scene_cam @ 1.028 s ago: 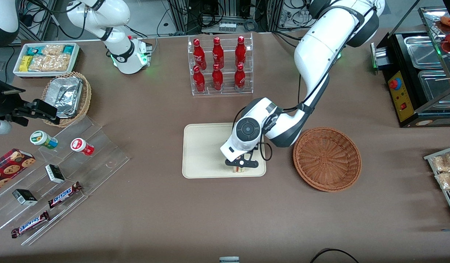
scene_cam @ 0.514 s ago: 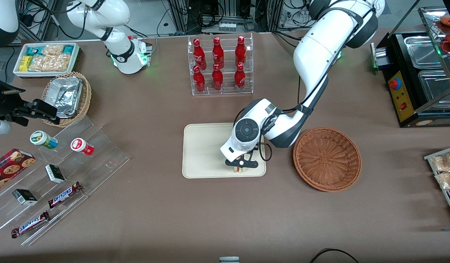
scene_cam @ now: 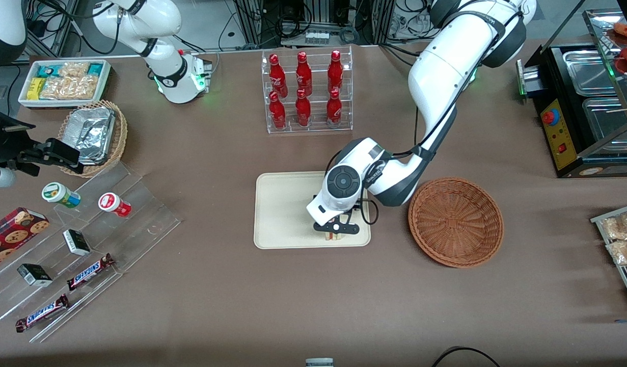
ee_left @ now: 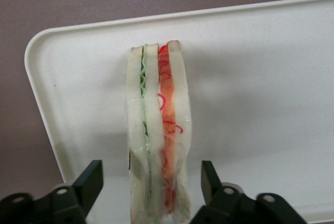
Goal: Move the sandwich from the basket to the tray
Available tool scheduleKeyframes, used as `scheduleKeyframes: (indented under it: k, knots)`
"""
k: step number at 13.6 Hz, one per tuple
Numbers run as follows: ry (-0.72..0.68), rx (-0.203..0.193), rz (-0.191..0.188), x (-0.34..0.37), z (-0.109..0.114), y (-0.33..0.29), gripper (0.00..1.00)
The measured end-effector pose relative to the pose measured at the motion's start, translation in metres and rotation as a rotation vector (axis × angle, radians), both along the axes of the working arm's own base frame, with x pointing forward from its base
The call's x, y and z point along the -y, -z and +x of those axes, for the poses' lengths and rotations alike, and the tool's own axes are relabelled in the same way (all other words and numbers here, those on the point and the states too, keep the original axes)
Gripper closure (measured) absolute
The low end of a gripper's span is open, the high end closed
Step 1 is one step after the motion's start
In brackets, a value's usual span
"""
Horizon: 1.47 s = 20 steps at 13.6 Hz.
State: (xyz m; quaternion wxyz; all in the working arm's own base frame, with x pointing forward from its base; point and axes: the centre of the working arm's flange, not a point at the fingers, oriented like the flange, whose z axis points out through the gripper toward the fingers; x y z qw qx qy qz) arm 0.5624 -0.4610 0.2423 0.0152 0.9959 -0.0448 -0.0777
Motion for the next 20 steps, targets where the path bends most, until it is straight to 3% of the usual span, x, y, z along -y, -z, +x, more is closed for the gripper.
scheduleKeyframes:
  k: [1,8,14,17,20]
  knots:
    - [-0.018,0.000,0.003,0.000,0.000,0.000,0.01]
    - [-0.054,0.020,-0.004,-0.002,0.009,-0.010,0.00]
    - [-0.105,0.080,-0.030,-0.023,0.043,-0.042,0.00]
    - [-0.152,0.120,0.004,-0.062,0.069,-0.072,0.00]
    - [-0.238,0.156,0.003,-0.117,0.099,-0.108,0.00]
